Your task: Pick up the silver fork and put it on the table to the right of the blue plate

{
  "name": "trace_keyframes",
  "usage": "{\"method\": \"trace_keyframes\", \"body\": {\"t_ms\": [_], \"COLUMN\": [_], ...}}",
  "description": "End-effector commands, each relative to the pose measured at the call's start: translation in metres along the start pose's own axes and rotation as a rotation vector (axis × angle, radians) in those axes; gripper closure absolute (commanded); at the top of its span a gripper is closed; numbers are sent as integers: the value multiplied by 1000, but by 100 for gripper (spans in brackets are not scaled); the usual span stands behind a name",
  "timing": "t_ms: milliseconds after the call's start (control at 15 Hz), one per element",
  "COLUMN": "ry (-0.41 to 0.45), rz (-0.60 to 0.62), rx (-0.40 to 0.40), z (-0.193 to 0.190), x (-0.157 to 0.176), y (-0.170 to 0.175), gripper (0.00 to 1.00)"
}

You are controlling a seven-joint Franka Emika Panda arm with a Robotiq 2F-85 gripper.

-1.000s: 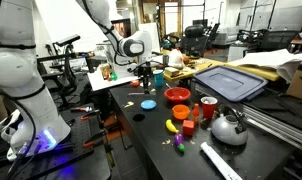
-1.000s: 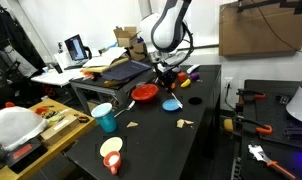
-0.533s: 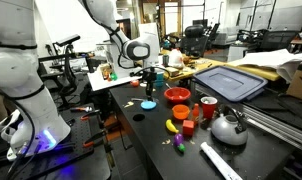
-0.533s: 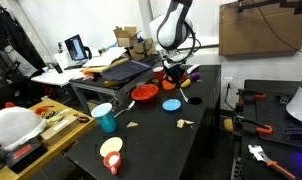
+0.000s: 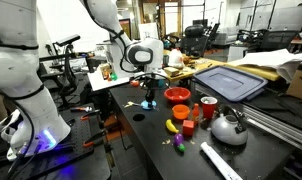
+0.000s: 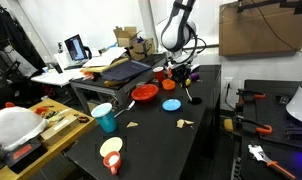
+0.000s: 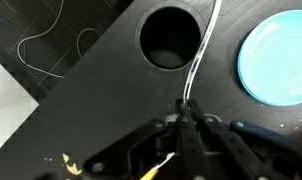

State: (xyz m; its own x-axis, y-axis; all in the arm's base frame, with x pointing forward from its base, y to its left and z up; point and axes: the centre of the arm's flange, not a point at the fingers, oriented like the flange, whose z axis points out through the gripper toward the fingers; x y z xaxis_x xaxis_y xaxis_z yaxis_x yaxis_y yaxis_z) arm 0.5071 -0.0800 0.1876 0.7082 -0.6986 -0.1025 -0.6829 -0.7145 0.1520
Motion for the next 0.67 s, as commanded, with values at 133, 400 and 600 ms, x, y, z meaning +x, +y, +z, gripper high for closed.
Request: {"method": "trace_keyframes", "body": {"t_ms": [133, 400, 600], "ry": [2, 22, 42], "rz": [33, 26, 25], "rx": [-16, -30, -39], "z": [20, 29, 32], "x": [2, 13, 22], "y": [-28, -44, -47], "gripper": [99, 99, 99]}}
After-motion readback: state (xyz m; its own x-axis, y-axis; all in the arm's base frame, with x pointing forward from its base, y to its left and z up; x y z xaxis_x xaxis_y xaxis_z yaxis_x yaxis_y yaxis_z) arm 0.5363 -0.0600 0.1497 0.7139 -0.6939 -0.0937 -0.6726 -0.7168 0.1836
